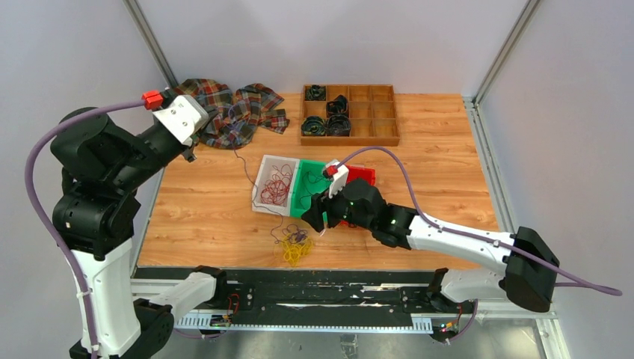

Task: Untangle the cables

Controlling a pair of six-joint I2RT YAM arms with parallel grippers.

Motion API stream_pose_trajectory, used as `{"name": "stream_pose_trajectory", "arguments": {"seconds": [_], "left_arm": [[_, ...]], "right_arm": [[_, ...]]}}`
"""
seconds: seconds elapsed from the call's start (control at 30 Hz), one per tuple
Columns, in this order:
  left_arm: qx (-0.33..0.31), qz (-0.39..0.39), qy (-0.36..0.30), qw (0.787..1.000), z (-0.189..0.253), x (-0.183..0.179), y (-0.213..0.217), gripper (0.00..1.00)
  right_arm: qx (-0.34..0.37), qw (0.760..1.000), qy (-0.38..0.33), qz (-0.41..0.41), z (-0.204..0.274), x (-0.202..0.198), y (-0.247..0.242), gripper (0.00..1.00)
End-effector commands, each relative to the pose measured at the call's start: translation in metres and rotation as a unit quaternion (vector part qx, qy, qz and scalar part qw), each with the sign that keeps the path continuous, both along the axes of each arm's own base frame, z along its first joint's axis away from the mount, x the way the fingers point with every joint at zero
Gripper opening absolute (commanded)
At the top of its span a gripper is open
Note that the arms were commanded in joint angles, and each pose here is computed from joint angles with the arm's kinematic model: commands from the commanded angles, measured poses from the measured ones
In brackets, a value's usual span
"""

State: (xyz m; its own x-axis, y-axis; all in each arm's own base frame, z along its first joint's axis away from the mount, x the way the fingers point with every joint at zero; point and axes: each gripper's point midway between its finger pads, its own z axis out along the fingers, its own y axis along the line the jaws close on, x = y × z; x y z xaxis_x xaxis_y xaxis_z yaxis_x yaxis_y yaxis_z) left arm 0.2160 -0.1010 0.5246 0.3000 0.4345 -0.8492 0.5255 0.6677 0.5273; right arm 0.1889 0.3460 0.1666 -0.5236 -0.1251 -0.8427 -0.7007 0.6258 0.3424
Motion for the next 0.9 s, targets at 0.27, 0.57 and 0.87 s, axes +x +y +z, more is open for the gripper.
{"name": "stream_pose_trajectory", "arguments": {"seconds": [0.27,0.57,0.87], "left_arm": [[-0.029,-0.049,-0.058,0.997,0.053,-0.016,-0.015,0.0],[-0.018,-0.032,-0.092,0.995,0.07,-0.016,-0.008,0.01],[0.03,0.006,0.004,1.0,-0.038,-0.003,0.005,0.01]], "right_arm": [[0.11,0.969,-0.12,0.186,0.084,-0.033,0.099,0.69],[0.051,0.985,-0.066,0.151,0.011,-0.024,0.114,0.46],[0.076,0.988,-0.087,0.101,0.031,-0.018,0.087,0.01]]}}
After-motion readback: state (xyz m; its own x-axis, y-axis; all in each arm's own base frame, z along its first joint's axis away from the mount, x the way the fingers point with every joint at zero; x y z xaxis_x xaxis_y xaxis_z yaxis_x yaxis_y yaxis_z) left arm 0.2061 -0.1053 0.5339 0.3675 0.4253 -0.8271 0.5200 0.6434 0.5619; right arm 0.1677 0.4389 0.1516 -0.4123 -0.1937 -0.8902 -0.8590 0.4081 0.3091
